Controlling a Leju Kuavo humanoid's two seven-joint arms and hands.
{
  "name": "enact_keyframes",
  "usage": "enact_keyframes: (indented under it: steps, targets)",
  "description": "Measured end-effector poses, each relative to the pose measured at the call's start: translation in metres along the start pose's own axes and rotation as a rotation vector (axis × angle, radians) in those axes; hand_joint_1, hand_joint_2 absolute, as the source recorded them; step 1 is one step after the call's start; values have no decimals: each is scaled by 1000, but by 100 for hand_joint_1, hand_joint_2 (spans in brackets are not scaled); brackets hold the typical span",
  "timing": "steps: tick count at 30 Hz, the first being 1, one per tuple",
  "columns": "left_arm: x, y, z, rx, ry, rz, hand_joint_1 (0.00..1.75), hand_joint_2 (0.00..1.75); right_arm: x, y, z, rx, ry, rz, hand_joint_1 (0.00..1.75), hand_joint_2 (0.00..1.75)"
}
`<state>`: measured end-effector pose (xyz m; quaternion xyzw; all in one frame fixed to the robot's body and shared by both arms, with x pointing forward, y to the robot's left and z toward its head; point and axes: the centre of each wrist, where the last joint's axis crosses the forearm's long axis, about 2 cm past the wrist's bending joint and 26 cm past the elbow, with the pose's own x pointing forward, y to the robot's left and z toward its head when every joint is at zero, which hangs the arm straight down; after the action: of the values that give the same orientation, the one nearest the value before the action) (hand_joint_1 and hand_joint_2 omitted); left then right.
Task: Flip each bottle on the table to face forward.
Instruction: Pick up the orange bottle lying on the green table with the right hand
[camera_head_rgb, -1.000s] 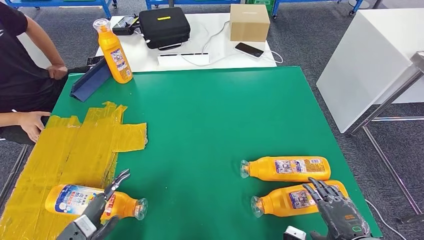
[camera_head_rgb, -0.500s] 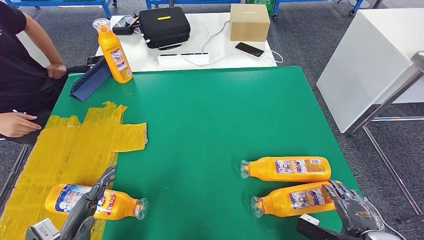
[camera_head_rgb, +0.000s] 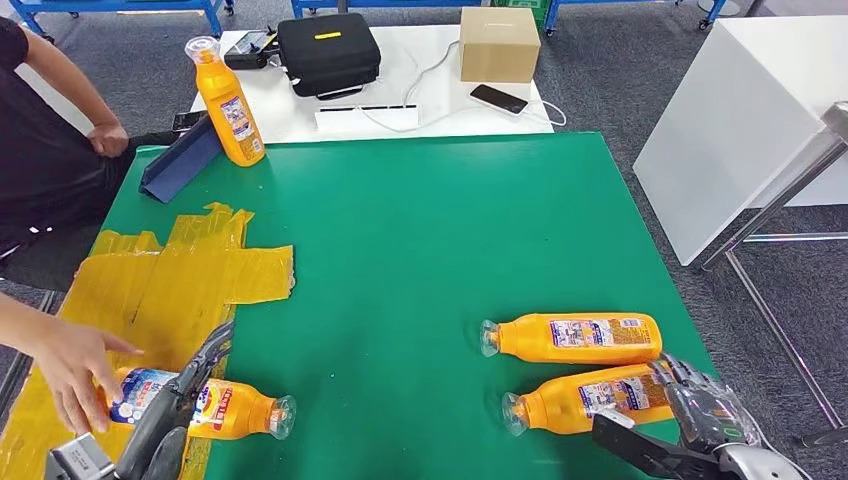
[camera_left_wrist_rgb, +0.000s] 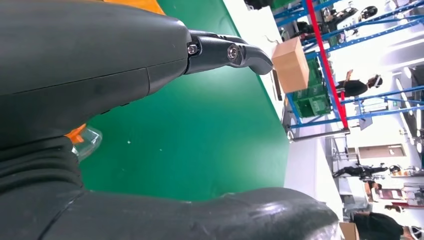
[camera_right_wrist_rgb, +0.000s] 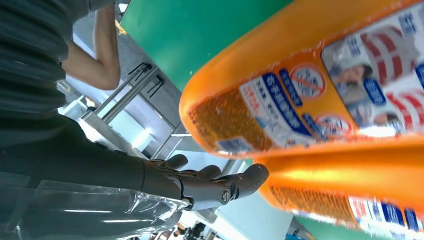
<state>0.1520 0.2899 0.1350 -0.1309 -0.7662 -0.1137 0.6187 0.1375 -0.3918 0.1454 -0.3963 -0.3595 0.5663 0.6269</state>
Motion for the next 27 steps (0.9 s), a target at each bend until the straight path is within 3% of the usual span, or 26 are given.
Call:
enact_keyframes:
  steps: [4,8,11,16,27]
  targets:
    - [3,-3,-5,-6,-5,8,0,0,4,1,-7,14,3,3,0,175]
    - [5,-5,-9,-13,-18,20,0,0,11,8,-13,82,-21,5,137,175]
    - [7,-3,-15,-25,-37,30,0,0,10,14,-12,168,-58,25,141,175]
    - [6,0,-20,-44,-49,37,0,0,3,17,-8,230,-102,119,175,175]
    - [3,0,-25,-71,-45,48,0,0,-3,25,5,298,-100,259,175,175]
